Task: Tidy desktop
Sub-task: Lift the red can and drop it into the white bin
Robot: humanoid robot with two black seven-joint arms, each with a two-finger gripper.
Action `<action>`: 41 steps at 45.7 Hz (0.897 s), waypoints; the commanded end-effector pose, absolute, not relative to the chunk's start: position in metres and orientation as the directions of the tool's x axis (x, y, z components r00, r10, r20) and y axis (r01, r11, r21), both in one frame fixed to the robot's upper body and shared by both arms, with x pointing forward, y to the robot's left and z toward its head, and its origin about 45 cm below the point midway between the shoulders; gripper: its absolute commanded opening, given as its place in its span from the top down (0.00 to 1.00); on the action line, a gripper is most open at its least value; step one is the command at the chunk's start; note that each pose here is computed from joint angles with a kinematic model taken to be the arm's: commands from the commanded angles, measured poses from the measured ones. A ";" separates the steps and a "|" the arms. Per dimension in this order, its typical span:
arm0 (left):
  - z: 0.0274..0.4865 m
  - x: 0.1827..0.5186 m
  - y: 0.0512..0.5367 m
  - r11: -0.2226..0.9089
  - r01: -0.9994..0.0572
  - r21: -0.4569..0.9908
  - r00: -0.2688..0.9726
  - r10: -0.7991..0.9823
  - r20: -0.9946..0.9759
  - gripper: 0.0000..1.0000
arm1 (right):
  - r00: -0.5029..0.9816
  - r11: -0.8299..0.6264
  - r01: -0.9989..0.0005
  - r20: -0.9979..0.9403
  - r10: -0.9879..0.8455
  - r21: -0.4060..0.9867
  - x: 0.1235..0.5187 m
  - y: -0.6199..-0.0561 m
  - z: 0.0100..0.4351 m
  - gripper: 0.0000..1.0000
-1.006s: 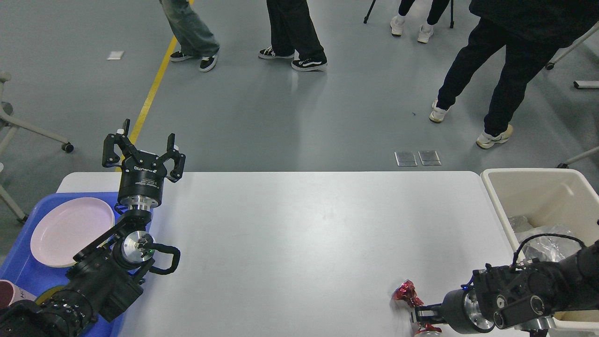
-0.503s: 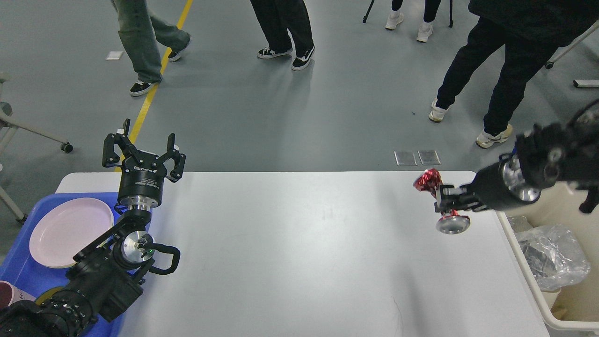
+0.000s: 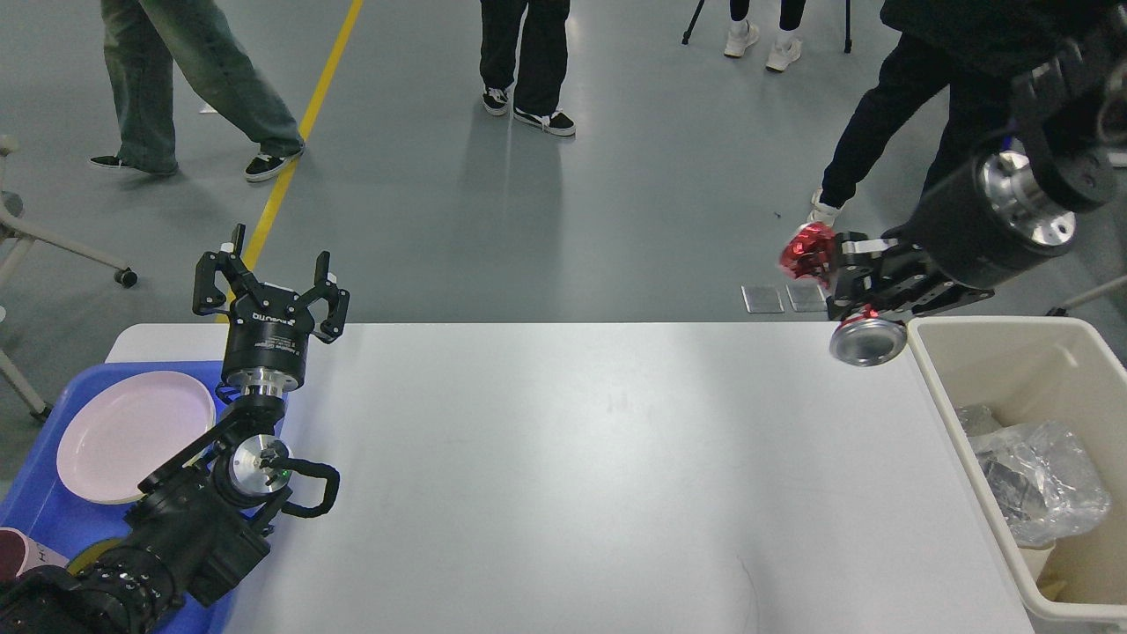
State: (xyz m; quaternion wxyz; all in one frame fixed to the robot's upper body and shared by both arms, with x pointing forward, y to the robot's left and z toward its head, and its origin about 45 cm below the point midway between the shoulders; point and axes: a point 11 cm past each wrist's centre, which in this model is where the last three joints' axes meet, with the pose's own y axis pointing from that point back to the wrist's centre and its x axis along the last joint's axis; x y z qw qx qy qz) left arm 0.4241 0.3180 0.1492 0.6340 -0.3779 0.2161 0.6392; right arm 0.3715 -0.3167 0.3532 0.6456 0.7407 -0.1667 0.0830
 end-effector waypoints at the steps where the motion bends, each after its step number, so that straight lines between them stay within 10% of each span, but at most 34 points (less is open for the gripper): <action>1: 0.150 0.424 0.318 -0.101 -0.974 -0.204 0.091 0.647 -0.757 0.03 | 0.852 0.114 -0.458 0.472 -0.228 0.882 0.392 -0.421 0.282 1.00; 12: 0.150 0.424 0.318 -0.102 -0.974 -0.204 0.091 0.647 -0.757 0.03 | 0.596 0.406 -0.604 0.727 -0.342 0.686 0.376 -0.573 0.182 1.00; 27: 0.150 0.424 0.318 -0.102 -0.974 -0.204 0.091 0.647 -0.757 0.03 | 0.346 0.605 -0.610 0.858 -0.379 0.512 0.317 -0.575 0.098 1.00; 28: 0.149 0.424 0.318 -0.103 -0.974 -0.203 0.090 0.647 -0.757 0.03 | 0.329 0.608 -0.609 0.859 -0.391 0.510 0.315 -0.573 0.094 0.87; 30: 0.149 0.424 0.318 -0.103 -0.974 -0.203 0.090 0.647 -0.757 0.03 | 0.289 0.617 -0.614 0.867 -0.405 0.493 0.315 -0.571 0.093 0.00; 41: 0.149 0.424 0.318 -0.103 -0.974 -0.202 0.088 0.647 -0.757 0.03 | 0.078 0.674 -0.593 0.865 -0.496 0.440 0.314 -0.577 0.100 0.00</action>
